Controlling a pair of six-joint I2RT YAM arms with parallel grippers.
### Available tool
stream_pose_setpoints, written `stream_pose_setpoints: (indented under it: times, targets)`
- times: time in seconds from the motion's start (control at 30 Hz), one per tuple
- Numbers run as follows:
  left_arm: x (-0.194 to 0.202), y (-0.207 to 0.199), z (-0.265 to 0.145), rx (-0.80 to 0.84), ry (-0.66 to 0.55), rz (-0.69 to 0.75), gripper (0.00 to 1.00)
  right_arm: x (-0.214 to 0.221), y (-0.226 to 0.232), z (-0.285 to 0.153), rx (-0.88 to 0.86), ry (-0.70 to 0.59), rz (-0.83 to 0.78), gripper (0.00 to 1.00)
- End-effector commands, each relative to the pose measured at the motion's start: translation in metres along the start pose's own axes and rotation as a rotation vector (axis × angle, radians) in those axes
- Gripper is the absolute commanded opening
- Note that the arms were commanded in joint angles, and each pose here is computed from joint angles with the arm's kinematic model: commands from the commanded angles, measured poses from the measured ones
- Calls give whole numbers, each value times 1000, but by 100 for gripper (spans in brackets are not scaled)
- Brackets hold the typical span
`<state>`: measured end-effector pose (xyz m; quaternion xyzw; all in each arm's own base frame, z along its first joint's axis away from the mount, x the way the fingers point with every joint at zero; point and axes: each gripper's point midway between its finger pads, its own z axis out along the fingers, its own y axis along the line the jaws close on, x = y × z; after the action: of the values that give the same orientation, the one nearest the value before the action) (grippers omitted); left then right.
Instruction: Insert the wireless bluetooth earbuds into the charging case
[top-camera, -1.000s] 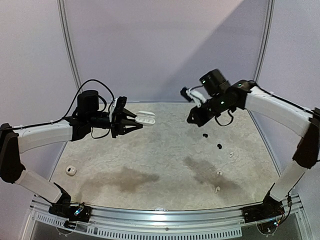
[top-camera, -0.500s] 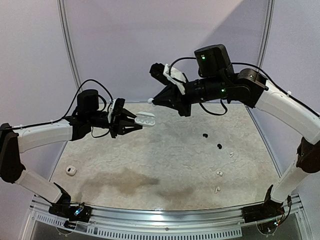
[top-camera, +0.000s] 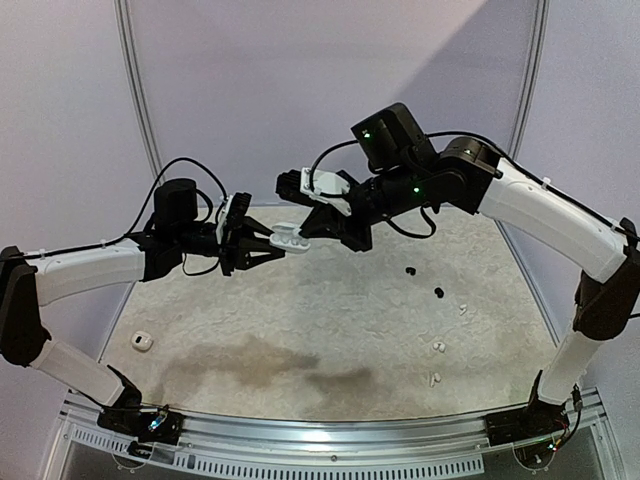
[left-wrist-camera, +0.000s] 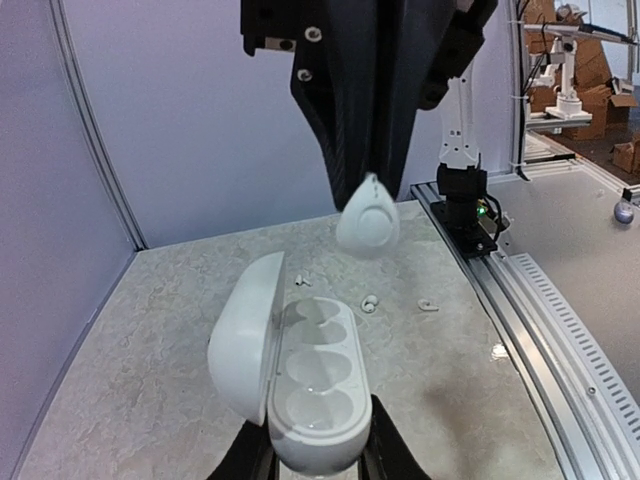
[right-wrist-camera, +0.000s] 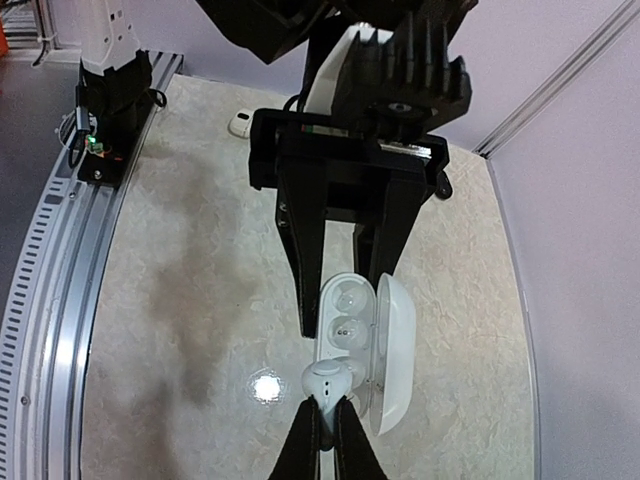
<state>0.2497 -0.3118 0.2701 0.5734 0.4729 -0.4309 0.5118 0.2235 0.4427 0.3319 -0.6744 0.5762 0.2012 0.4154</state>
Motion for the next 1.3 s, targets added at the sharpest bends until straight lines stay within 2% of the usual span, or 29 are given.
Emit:
stream_pose_setpoints:
  times: [0.0, 0.63, 0.77, 1.0, 1.27]
  targets:
    - [-9, 3, 2, -4, -16, 20, 0, 11, -2, 10, 9, 71, -51, 0]
    - [-13, 5, 5, 6, -27, 79, 0, 27, -13, 28, 47, 145, -78, 0]
    - [-14, 4, 5, 13, -32, 81, 0, 31, -15, 31, 57, 160, -79, 8]
    - [-15, 4, 5, 12, -40, 88, 0, 34, -20, 33, 82, 177, -79, 11]
    - [-11, 8, 5, -17, -28, 21, 0, 23, -23, 23, 102, 138, -58, 23]
